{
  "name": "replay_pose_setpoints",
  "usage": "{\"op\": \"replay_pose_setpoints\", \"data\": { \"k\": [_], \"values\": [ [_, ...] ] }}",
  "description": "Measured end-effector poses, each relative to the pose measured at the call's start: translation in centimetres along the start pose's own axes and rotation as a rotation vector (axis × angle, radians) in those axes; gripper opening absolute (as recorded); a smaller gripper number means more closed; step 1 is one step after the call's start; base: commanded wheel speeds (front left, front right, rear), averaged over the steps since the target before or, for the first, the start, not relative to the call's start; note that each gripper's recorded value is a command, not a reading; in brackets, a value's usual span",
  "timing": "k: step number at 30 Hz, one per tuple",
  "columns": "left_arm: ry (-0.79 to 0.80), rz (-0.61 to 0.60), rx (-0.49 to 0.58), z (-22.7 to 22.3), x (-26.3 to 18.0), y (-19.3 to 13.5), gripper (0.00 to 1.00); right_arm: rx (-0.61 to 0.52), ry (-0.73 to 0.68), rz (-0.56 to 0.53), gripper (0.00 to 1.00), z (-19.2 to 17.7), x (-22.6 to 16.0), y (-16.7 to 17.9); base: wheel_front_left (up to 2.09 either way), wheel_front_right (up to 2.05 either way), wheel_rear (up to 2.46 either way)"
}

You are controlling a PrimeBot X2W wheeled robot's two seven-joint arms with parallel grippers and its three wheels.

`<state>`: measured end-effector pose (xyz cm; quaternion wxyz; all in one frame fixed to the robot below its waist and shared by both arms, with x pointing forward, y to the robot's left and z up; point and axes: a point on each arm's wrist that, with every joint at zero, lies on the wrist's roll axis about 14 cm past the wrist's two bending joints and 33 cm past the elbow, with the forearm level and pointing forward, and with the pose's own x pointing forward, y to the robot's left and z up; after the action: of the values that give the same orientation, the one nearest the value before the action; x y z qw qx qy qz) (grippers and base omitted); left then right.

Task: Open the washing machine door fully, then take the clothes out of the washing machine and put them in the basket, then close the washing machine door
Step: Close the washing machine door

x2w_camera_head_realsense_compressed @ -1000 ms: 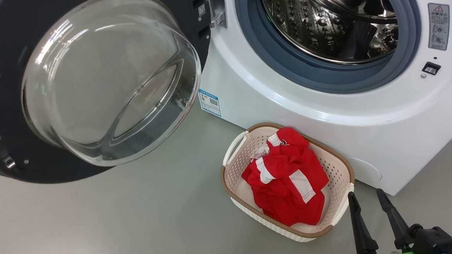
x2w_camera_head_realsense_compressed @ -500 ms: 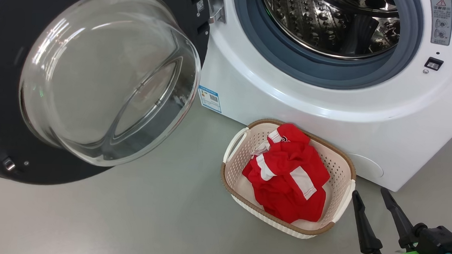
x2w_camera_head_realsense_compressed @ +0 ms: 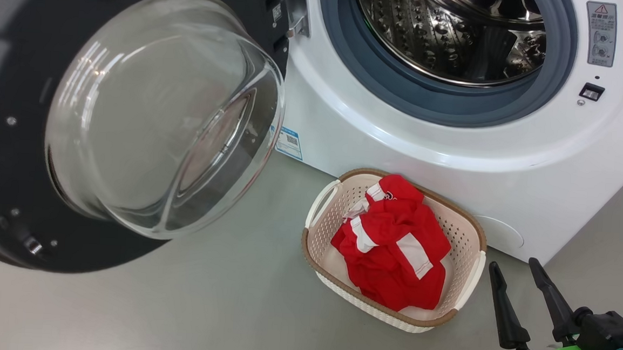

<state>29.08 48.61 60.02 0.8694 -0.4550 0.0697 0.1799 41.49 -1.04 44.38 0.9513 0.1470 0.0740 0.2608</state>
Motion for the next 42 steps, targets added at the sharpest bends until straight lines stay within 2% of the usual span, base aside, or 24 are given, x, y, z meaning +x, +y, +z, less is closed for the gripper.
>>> {"op": "replay_pose_setpoints", "data": {
  "k": [8,13,32,42],
  "values": [
    [0.103,-0.145,0.057,-2.1,-0.3,-3.9,0.0,0.002,-0.024,-0.007,1.0,0.8,-0.3,0.3,0.0,0.0,0.0],
    [0.14,-0.188,0.082,-3.4,-0.4,-5.0,0.0,-0.001,-0.034,-0.012,1.0,1.2,-0.6,0.3,0.0,0.0,0.0],
    [0.333,-0.441,0.241,-10.0,-1.0,-12.4,0.0,-0.003,-0.07,-0.066,1.0,2.4,-2.0,-0.9,0.0,0.0,0.0],
    [0.37,-0.613,0.306,-14.2,-0.9,-18.0,0.0,0.007,-0.085,-0.104,1.0,2.7,-2.8,-1.7,0.0,0.0,0.0]
  ]
}}
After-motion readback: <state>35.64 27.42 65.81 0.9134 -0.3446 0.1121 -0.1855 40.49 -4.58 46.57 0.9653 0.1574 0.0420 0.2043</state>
